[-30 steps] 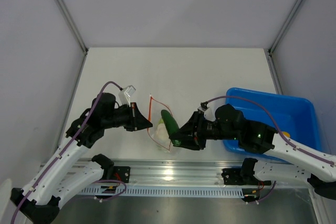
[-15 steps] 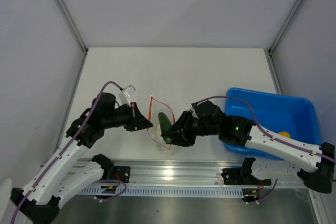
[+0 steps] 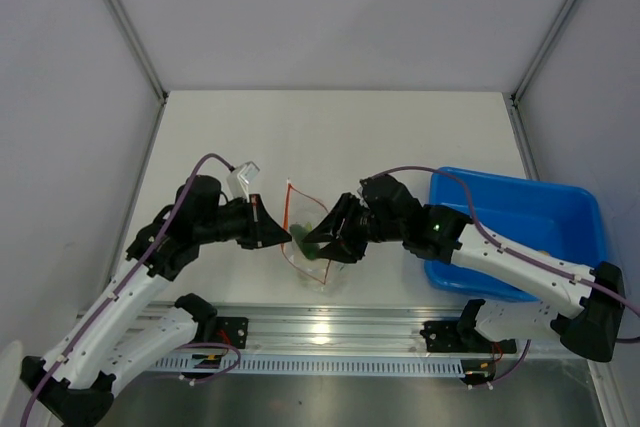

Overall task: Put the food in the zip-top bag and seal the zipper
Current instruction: Place the fake vegetable in the zipper food storage bag.

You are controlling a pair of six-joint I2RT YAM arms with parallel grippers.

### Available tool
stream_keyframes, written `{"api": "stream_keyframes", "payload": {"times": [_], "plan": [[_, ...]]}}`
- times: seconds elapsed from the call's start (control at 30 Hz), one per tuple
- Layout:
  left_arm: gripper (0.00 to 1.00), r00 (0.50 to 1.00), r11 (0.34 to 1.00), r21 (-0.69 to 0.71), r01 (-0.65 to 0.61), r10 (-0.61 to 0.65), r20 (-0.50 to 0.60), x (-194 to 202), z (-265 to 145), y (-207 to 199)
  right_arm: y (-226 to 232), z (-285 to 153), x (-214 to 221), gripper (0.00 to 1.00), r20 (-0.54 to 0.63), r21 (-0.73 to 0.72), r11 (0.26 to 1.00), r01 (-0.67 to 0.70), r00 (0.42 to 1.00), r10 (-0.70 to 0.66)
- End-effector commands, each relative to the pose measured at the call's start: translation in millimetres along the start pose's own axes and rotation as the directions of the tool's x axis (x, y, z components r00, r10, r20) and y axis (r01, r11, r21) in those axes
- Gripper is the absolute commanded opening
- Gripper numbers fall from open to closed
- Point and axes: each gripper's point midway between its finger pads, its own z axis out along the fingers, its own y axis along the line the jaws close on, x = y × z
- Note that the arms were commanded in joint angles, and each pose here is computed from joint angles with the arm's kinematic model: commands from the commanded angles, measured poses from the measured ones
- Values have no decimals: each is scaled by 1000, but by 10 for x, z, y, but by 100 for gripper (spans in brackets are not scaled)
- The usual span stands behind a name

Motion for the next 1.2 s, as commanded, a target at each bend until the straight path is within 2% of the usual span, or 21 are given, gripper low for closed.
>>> {"api": "stream_keyframes", "payload": {"times": [0.0,0.07,0.2,0.23,0.33,0.47,0.53,0.6,0.63,0.7,0.73,0.77,0.93,1.17], "plan": [[1,999,998,54,-31,31,18,-111,-47,-196,110,-11,-126,52,51,-10,998,58,997,-58],[1,1000,998,52,-26,26,8,-107,-25,-188,96,-5,-215,55,100,-1,997,81,992,-80],[1,1000,999,37,-23,22,6,-127,-27,-182,15,47,-208,57,100,-18,996,88,991,-86],[1,1000,999,38,-22,22,5,-124,-26,-185,-1,63,-199,63,92,-22,996,85,992,-82],[1,1000,999,33,-21,21,10,-125,-38,-179,1,100,-143,70,60,-24,993,113,992,-111],[1,1000,1000,24,-15,15,20,-106,-41,-146,109,53,-62,74,55,-19,974,224,973,-223],[1,1000,1000,25,-18,17,24,-117,-45,-155,241,-43,-3,80,85,-24,960,278,958,-275],[1,1000,1000,21,-15,14,17,-114,-30,-141,321,-141,-9,83,138,-21,940,341,932,-335],[1,1000,1000,21,-18,18,19,-126,-36,-153,357,-199,87,94,137,-22,930,366,923,-360],[1,1000,1000,9,-19,19,12,-136,-18,-130,387,-282,171,95,154,-32,915,402,906,-393],[1,1000,1000,7,-22,22,11,-143,-18,-136,414,-368,128,97,217,-26,911,412,892,-397],[1,1000,1000,1,-23,23,10,-150,-15,-129,392,-408,260,99,208,-33,899,436,883,-420],[1,1000,1000,-16,-16,16,0,-177,44,-95,201,-714,256,99,276,56,862,503,822,-498],[1,1000,999,-32,-10,11,15,-211,90,-50,42,-1210,-113,99,435,226,824,519,703,-562]]}}
